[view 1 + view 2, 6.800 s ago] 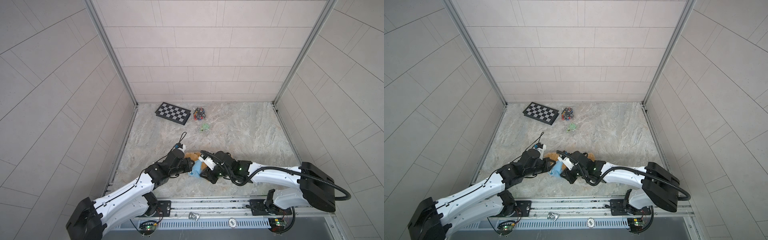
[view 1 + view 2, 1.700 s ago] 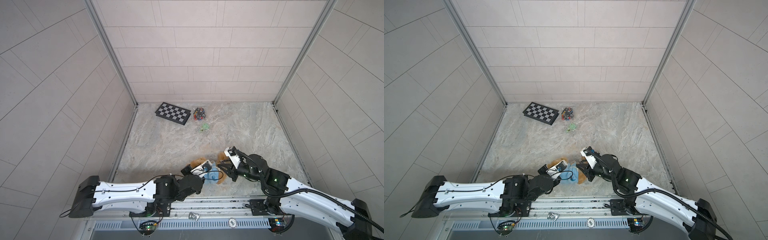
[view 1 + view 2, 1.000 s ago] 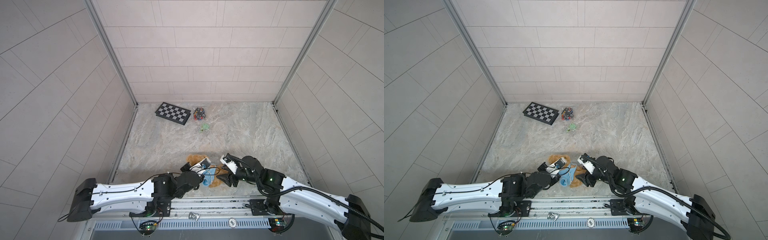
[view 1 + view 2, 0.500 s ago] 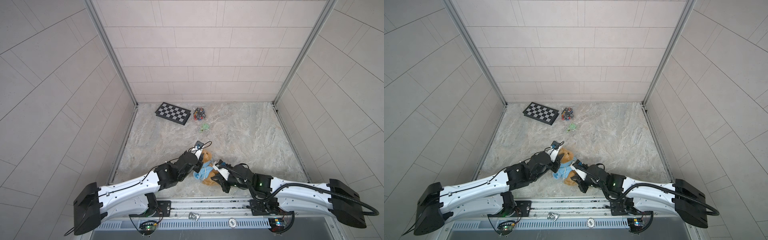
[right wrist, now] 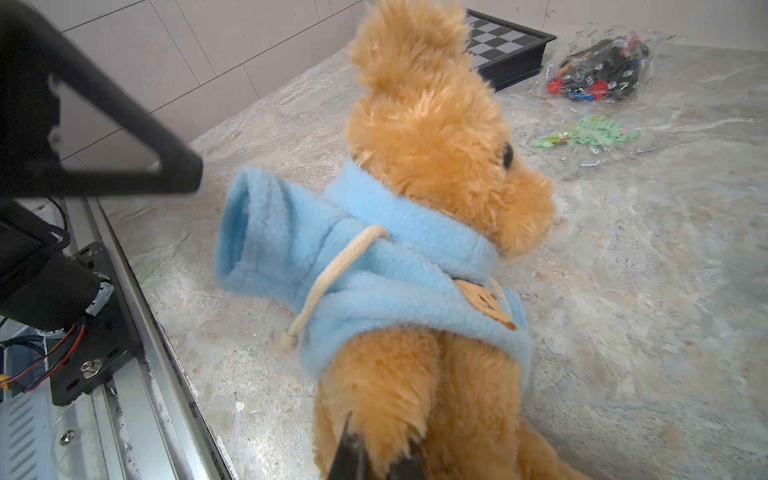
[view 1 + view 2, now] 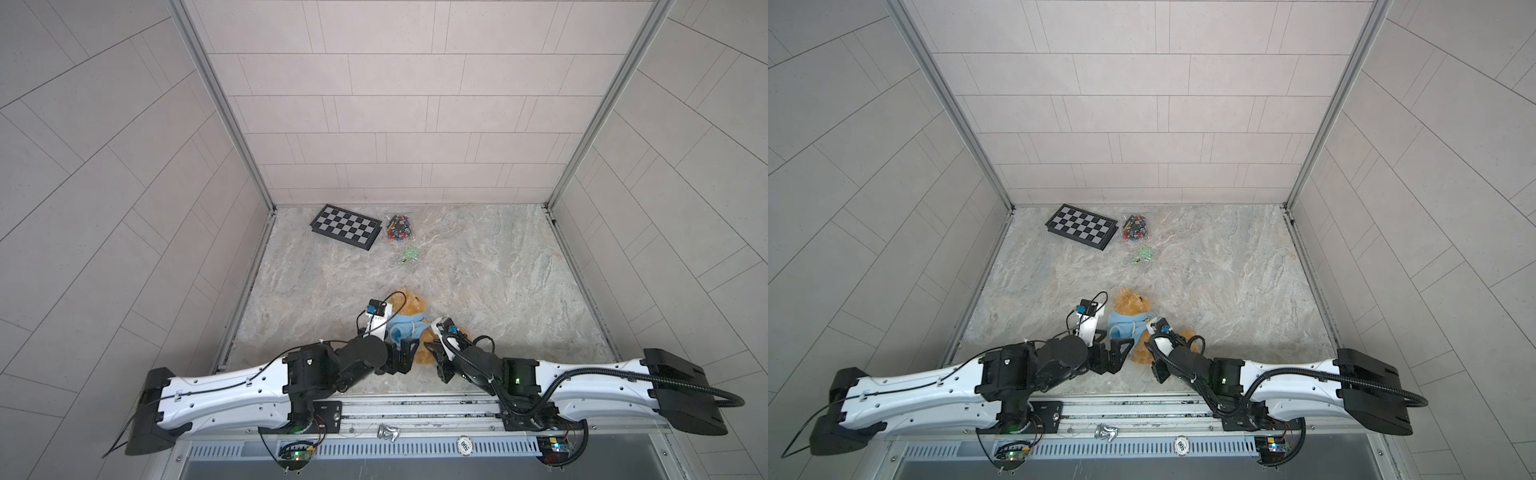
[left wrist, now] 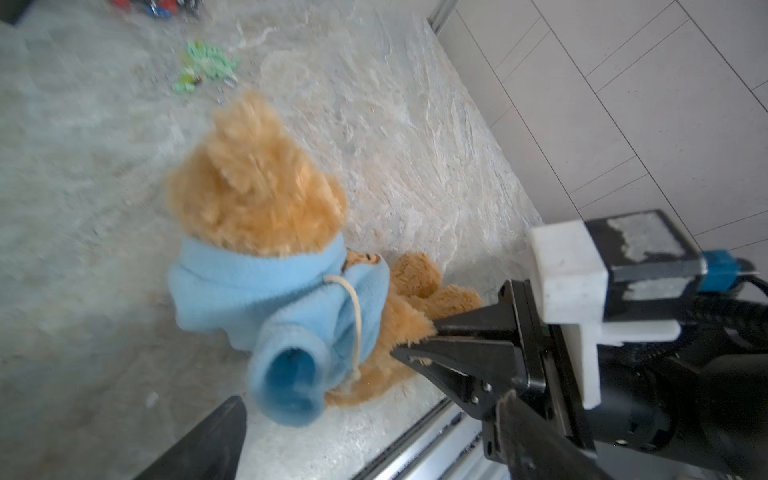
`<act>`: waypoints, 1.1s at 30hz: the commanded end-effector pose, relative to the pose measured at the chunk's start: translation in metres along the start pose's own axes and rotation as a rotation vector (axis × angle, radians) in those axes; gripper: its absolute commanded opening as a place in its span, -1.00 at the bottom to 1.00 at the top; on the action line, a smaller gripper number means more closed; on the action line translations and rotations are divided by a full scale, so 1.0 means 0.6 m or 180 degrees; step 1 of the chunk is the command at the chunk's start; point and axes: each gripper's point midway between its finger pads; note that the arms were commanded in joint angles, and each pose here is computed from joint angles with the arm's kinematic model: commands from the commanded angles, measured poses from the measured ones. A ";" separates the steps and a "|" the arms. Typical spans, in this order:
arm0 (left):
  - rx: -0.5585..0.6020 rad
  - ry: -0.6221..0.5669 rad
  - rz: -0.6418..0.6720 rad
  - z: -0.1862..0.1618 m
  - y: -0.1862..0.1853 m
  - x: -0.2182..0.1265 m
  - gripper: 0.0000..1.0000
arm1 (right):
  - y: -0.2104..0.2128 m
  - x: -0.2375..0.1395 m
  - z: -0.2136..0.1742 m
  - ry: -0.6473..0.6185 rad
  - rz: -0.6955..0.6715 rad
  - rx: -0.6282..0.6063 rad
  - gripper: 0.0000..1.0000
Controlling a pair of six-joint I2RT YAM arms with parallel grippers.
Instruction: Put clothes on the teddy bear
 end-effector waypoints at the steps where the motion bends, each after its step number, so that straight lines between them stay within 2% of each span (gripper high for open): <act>1: -0.0458 0.0014 0.0152 -0.025 0.016 0.022 0.87 | 0.000 -0.001 0.031 -0.0239 -0.0101 0.0194 -1.00; 11: -0.0994 -0.0154 0.0134 -0.010 0.037 0.082 0.58 | 0.054 -0.001 0.039 -0.0422 0.0181 -0.0019 -1.00; 15: -0.0993 -0.0112 0.0147 -0.014 0.037 0.103 0.36 | 0.080 0.013 0.040 -0.0388 0.0333 -0.0110 -1.00; 18: -0.0942 -0.0124 0.0229 -0.012 0.054 0.112 0.01 | 0.097 0.015 0.045 -0.0455 0.0483 -0.0191 -0.93; 21: -0.0792 -0.0096 0.0227 -0.012 0.067 0.118 -0.53 | 0.110 0.008 0.058 -0.0566 0.0612 -0.0311 -0.80; 25: -0.0320 -0.0201 0.0215 0.004 0.076 0.116 -0.95 | 0.115 -0.020 0.082 -0.0687 0.0767 -0.0447 -0.44; 30: 0.0295 -0.0202 0.0057 0.019 0.054 0.107 -1.00 | 0.062 -0.071 0.112 -0.0639 0.0644 -0.0503 0.07; 33: 0.0701 -0.0136 -0.0054 0.023 0.034 0.099 -1.00 | 0.005 -0.100 0.134 -0.0501 0.0429 -0.0551 0.24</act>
Point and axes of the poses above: each gripper's point midway between its finger pads, its own x axis out along the fingers, its own y axis along the line the jaws close on, z = x × y, and after that the axes turned 9 degrees about -x, right-handed
